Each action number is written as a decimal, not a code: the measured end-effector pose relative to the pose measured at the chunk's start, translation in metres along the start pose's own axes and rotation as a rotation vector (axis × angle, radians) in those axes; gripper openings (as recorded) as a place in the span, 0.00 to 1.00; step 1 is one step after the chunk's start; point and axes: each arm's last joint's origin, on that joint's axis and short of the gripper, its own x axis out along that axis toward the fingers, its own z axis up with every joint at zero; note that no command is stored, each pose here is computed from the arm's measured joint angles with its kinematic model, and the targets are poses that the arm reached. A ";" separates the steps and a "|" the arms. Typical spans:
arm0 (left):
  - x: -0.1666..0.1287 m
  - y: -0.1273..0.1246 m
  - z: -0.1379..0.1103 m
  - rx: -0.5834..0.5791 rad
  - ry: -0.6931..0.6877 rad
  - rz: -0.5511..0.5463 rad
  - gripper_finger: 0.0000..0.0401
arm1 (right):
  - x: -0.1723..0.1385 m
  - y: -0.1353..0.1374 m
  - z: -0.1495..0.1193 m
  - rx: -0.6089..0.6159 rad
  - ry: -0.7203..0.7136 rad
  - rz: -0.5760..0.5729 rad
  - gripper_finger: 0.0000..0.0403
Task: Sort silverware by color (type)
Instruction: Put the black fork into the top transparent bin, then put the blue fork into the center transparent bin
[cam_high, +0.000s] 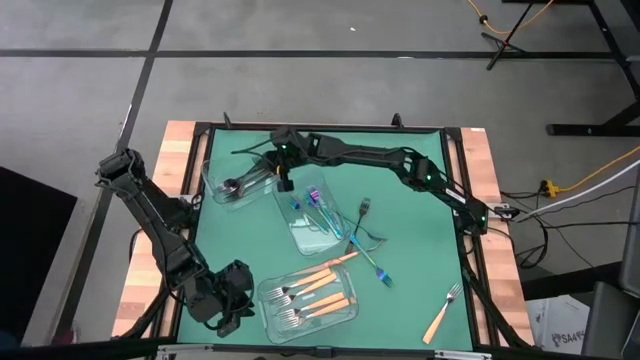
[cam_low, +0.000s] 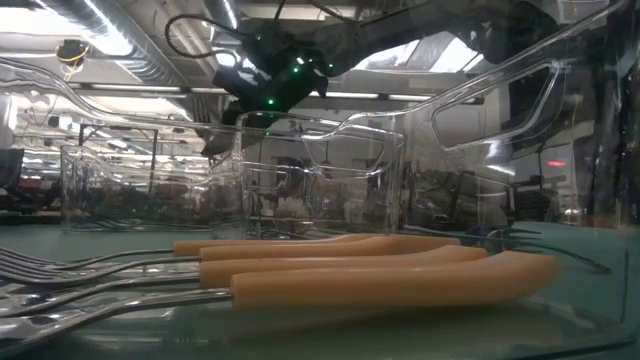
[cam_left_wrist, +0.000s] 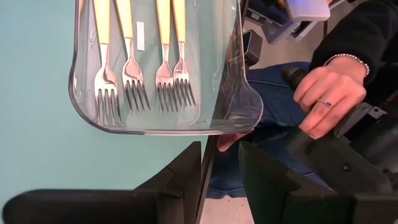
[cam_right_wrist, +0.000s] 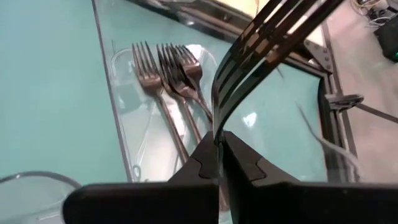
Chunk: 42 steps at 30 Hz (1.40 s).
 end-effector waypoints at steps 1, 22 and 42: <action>0.000 0.000 0.000 0.000 0.000 0.000 0.26 | 0.001 0.001 -0.002 0.001 0.006 0.004 0.00; 0.000 0.000 0.000 0.000 0.000 0.000 0.26 | 0.007 0.005 -0.011 0.001 0.010 0.004 0.04; 0.000 0.000 0.000 0.000 -0.002 0.001 0.26 | 0.009 0.005 -0.012 0.002 0.010 0.004 0.12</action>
